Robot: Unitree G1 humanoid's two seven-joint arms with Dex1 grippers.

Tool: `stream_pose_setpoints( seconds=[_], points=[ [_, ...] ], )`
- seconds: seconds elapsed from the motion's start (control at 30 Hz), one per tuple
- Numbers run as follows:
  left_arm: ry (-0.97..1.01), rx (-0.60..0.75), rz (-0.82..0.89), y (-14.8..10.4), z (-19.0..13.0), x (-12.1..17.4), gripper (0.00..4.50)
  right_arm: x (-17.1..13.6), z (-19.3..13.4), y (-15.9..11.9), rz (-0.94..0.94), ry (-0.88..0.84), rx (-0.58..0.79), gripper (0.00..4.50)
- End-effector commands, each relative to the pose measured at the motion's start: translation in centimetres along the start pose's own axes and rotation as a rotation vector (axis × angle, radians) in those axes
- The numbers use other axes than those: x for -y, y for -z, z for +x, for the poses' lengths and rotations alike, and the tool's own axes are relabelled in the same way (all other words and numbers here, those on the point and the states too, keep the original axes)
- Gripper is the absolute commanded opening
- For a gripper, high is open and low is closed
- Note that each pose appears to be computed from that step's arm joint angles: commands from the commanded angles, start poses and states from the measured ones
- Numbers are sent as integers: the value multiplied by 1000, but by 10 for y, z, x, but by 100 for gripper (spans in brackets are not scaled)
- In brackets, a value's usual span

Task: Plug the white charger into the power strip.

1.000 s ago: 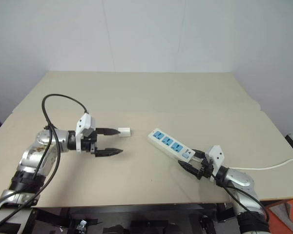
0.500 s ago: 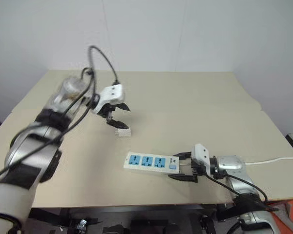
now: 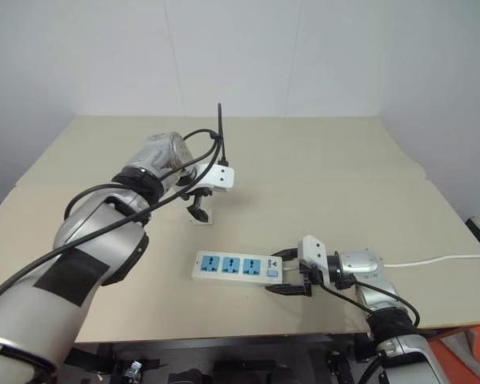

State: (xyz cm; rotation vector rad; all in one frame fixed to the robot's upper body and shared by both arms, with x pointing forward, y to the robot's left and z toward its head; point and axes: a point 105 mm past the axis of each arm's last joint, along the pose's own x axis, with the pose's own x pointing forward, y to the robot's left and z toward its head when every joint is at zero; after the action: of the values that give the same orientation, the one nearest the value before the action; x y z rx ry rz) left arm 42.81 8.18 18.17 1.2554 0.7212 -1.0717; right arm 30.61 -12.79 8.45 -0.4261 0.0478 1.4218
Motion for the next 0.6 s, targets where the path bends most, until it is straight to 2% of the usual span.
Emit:
stream_pose_setpoints(
  seconds=[0.03, 0.3, 0.6],
  points=[
    [-37, -5, -24, 1, 3, -3, 450, -5, 5, -4, -11, -8, 4, 345],
    [-37, -36, -46, 11, 18, 3, 450, -6, 10, -4, -4, 25, -11, 345],
    [-33, 4, -55, 1, 22, 5, 450, -6, 12, -1, 5, 31, -26, 345]
  ],
)
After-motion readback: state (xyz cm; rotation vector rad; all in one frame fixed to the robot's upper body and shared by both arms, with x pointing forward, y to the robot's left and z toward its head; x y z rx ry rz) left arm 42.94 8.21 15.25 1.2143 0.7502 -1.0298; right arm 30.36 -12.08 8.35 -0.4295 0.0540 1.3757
